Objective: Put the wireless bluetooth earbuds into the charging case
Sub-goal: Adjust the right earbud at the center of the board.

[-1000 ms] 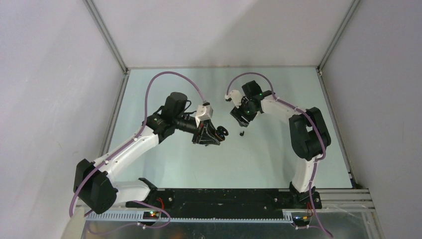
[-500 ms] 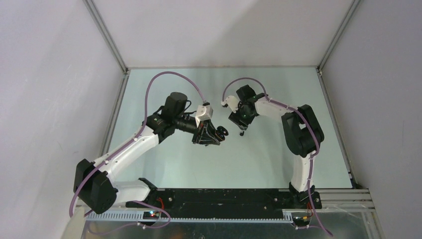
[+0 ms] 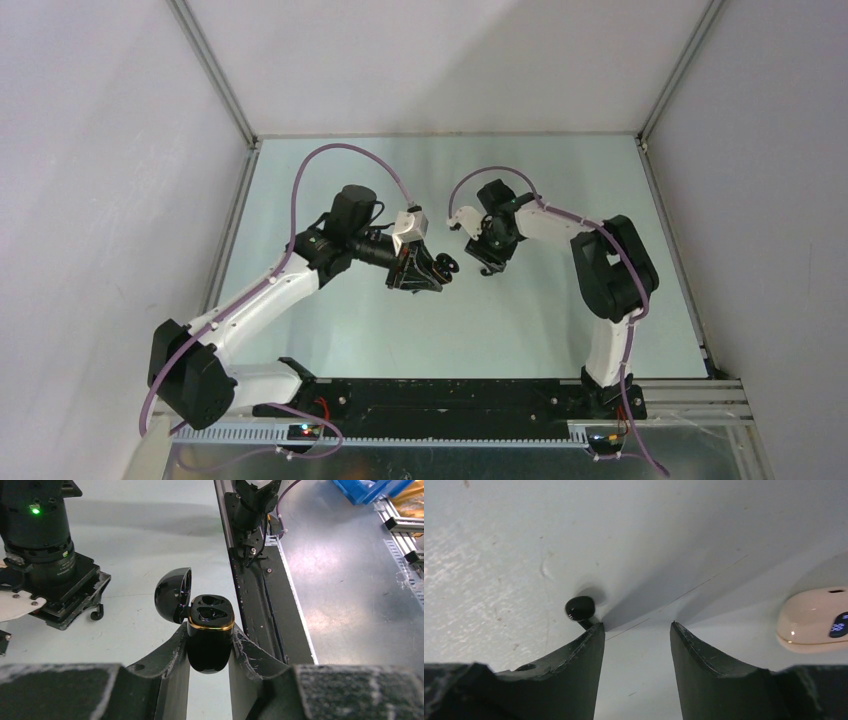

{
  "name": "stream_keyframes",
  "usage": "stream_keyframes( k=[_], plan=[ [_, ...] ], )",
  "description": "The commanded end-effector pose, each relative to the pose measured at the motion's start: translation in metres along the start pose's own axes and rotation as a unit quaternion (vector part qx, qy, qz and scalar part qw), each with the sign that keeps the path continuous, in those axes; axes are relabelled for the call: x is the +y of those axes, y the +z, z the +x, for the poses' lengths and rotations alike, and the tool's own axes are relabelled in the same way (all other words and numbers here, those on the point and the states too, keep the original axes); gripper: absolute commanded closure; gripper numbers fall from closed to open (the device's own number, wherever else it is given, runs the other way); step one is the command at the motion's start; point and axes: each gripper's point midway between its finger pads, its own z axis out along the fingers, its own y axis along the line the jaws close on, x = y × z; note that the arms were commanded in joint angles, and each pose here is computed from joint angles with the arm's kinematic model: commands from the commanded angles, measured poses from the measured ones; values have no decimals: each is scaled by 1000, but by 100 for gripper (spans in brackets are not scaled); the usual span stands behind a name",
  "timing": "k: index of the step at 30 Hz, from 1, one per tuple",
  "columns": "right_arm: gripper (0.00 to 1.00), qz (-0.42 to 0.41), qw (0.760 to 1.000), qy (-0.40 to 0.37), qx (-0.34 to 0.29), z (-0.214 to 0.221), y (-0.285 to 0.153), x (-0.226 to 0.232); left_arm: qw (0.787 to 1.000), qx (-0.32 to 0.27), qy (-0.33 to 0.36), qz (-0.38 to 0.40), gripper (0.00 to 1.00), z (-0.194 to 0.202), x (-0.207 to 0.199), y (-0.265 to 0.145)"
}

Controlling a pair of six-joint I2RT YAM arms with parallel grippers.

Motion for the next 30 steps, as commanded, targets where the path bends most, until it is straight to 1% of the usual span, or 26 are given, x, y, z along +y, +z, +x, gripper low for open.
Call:
stream_keyframes(
  k=[1, 7, 12, 15, 20, 23, 26, 27, 30],
  plan=[
    [44, -27, 999, -17, 19, 16, -5, 21, 999, -19, 35, 11, 100, -22, -5, -3],
    [44, -43, 999, -15, 4, 7, -4, 35, 999, -21, 38, 11, 100, -24, -7, -3],
    [44, -56, 998, -18, 5, 2, -3, 49, 999, -22, 41, 10, 100, -25, -7, -4],
    [44, -56, 998, -15, 2, 0, -3, 50, 999, -22, 40, 10, 100, -25, -8, -4],
    [43, -38, 999, -21, -1, 0, -9, 40, 999, -22, 41, 10, 100, -25, -9, -5],
    [42, -55, 997, -37, -25, 0, -21, 35, 999, -23, 43, 9, 100, -25, -9, -5],
    [40, -108, 990, -71, -60, -4, -34, 42, 999, -22, 40, 10, 100, -24, -8, -5],
    [39, -117, 988, -85, -64, -1, -39, 39, 999, -21, 39, 10, 100, -24, -8, -4],
    [38, -133, 980, -111, -96, -10, -48, 32, 999, -21, 38, 10, 100, -24, -7, -4]
  ],
)
